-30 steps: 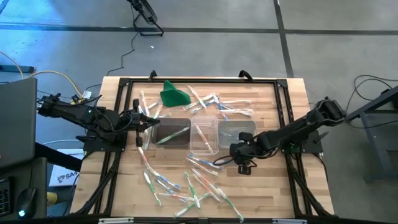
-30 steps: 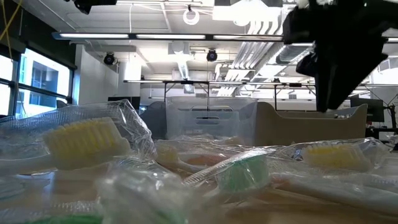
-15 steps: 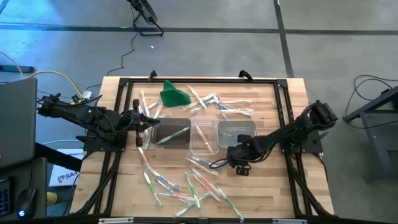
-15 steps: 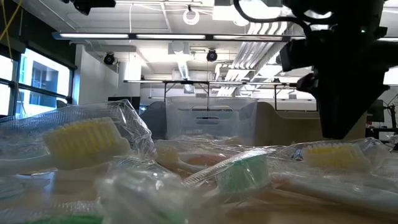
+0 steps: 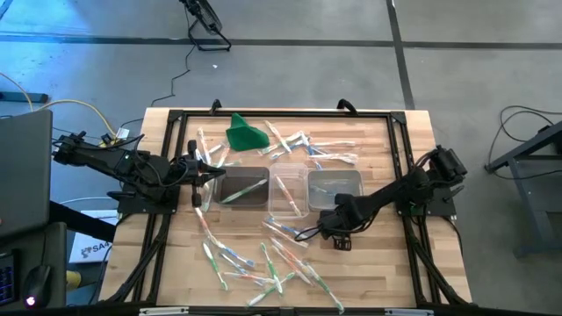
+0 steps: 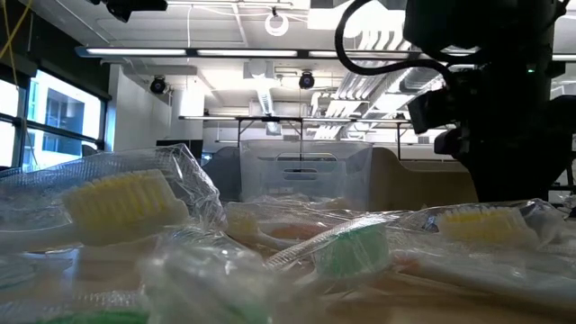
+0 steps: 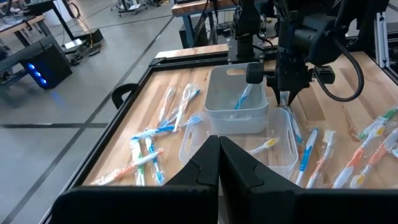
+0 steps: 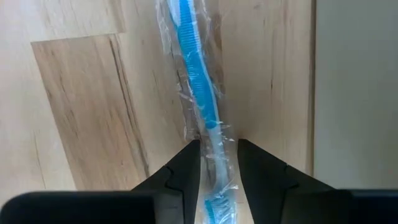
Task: Pick & Place Toothbrushes
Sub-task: Put the blue toothbrush into the gray bin
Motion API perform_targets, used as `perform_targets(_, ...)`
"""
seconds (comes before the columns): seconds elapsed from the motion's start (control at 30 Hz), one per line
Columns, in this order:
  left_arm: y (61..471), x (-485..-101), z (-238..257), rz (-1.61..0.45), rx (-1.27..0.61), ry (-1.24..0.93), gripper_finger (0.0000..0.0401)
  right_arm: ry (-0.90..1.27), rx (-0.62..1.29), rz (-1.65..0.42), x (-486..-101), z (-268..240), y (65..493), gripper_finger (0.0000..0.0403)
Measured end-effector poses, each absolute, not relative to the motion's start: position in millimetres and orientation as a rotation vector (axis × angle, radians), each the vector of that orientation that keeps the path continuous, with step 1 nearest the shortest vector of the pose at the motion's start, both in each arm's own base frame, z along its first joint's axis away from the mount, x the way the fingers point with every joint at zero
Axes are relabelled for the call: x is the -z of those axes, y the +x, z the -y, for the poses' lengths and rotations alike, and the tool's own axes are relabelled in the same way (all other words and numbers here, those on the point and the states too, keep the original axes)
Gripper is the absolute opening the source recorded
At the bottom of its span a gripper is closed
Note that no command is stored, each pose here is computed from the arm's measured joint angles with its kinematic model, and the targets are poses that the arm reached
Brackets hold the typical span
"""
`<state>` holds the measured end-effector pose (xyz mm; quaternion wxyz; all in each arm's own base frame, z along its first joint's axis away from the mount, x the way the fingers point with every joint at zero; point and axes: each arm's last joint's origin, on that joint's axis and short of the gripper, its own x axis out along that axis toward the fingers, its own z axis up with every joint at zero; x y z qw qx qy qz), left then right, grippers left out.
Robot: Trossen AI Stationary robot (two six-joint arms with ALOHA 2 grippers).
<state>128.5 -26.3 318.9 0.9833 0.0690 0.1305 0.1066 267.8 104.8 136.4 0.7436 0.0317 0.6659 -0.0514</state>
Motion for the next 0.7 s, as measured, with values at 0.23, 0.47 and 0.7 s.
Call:
perform_targets(0.23, 128.5, -318.9, 26.3, -0.263, -0.214, 0.139, 0.0001, 0.066, 0.112, -1.459, -136.0, -105.0, 268.1, 0.0098)
perform_targets(0.47, 128.4, -318.9, 26.3, -0.263, -0.214, 0.139, 0.0001, 0.057, 0.106, -1.461, -136.1, -107.3, 266.8, 0.0045)
perform_targets(0.7, 128.5, -318.9, 26.3, -0.263, -0.214, 0.139, 0.0001, 0.033, 0.098, -1.457, -136.1, -111.9, 264.6, 0.0011)
